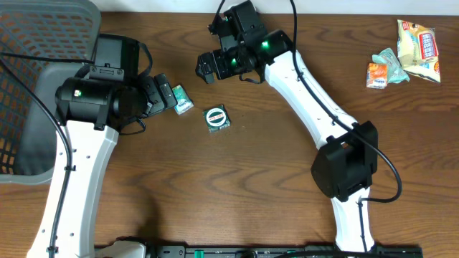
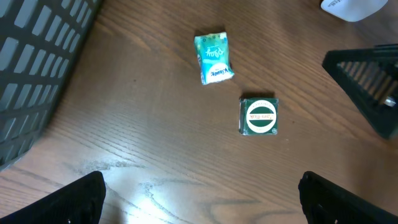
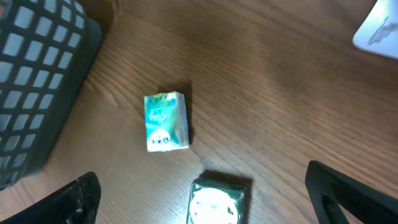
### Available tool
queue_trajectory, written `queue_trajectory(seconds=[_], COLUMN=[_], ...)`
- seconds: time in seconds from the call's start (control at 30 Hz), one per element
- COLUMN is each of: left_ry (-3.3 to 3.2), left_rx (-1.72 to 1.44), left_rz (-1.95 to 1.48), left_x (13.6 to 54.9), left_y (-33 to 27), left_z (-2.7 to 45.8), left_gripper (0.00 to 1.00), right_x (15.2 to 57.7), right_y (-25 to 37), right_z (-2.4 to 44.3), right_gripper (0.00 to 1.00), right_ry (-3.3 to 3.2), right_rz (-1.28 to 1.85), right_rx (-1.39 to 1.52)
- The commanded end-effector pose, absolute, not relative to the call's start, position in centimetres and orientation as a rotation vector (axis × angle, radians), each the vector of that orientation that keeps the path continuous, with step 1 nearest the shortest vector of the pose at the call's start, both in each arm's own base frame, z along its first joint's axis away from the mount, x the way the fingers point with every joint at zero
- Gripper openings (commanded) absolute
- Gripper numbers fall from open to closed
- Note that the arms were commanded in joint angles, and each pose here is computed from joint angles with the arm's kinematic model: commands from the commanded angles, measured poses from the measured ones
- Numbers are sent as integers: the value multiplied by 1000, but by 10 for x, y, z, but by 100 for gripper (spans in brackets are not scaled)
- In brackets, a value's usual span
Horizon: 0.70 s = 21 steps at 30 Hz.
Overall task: Scan the item barcode
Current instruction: 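Move the right gripper left toward the teal pack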
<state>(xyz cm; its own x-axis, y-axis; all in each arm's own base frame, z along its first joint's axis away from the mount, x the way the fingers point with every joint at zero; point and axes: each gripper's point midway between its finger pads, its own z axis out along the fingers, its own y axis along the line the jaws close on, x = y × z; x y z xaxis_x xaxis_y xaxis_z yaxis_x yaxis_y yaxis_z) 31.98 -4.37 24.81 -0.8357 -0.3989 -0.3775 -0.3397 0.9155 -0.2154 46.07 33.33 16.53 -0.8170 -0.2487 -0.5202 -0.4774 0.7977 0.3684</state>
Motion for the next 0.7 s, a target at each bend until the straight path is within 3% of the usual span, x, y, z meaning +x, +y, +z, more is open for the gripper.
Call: queue_trajectory(seconds=[0.0, 0.67], left_ry=[2643, 2643], left_rx=[-532, -532], left_rz=[-183, -184], left_x=[320, 320], left_y=[-41, -41], left_z=[252, 252], left_gripper=[98, 98], right_x=[454, 429], right_y=[339, 344], right_z=[147, 126], right_gripper=[99, 99], right_ry=[2574, 2658], right_rz=[706, 690], right_rx=[-515, -557])
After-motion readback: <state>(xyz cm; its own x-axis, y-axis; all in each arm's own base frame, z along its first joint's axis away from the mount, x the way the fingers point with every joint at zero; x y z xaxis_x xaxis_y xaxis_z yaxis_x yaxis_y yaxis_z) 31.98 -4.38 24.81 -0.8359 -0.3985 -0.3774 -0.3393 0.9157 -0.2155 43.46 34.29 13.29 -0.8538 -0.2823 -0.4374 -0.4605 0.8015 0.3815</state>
